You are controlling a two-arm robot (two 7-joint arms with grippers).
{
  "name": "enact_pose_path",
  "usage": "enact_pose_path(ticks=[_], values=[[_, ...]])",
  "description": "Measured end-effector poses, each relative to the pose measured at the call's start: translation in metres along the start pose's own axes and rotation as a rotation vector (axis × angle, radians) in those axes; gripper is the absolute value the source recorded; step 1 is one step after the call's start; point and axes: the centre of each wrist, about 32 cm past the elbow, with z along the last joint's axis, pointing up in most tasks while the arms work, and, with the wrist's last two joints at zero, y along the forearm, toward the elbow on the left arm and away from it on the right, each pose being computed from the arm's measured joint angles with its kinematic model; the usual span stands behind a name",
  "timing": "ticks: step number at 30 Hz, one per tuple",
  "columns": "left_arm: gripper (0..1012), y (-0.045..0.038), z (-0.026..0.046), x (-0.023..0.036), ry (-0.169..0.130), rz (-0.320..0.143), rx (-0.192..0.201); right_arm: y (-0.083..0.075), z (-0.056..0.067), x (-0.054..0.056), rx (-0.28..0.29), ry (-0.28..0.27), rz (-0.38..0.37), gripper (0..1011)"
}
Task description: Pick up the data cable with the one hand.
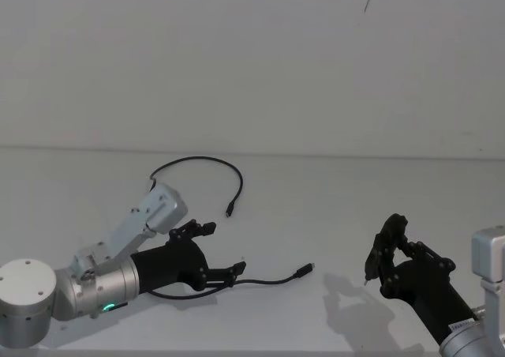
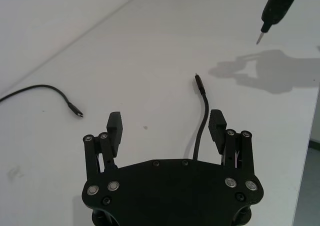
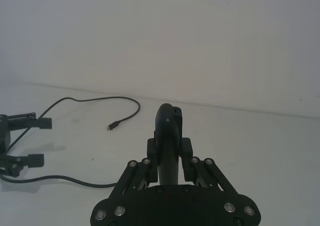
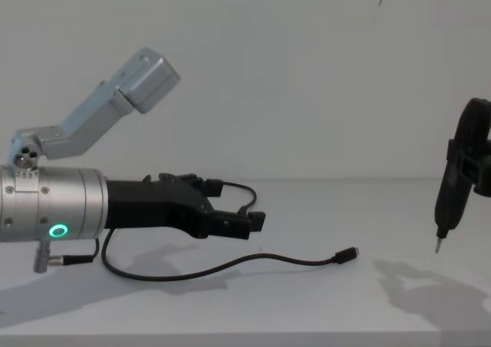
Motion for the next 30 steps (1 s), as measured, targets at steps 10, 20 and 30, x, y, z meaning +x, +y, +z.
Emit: enact_pose_path(ticks=[10,20,30], values=[[1001,-0.009,-0.0093,0.0086,0.011,-0.046,0.033,0.0,0.0,0.0,0.0,0.0,0.0,269],[1001,-0.0182,-0.0158,0.0147,0.013,-0.092,0.056,0.0,0.0,0.0,0.0,0.0,0.0,269],[1001,-0.0267,-0.0177,0.0171,0.011,-0.122,0.069,0.0,0.0,0.0,0.0,0.0,0.0,269]])
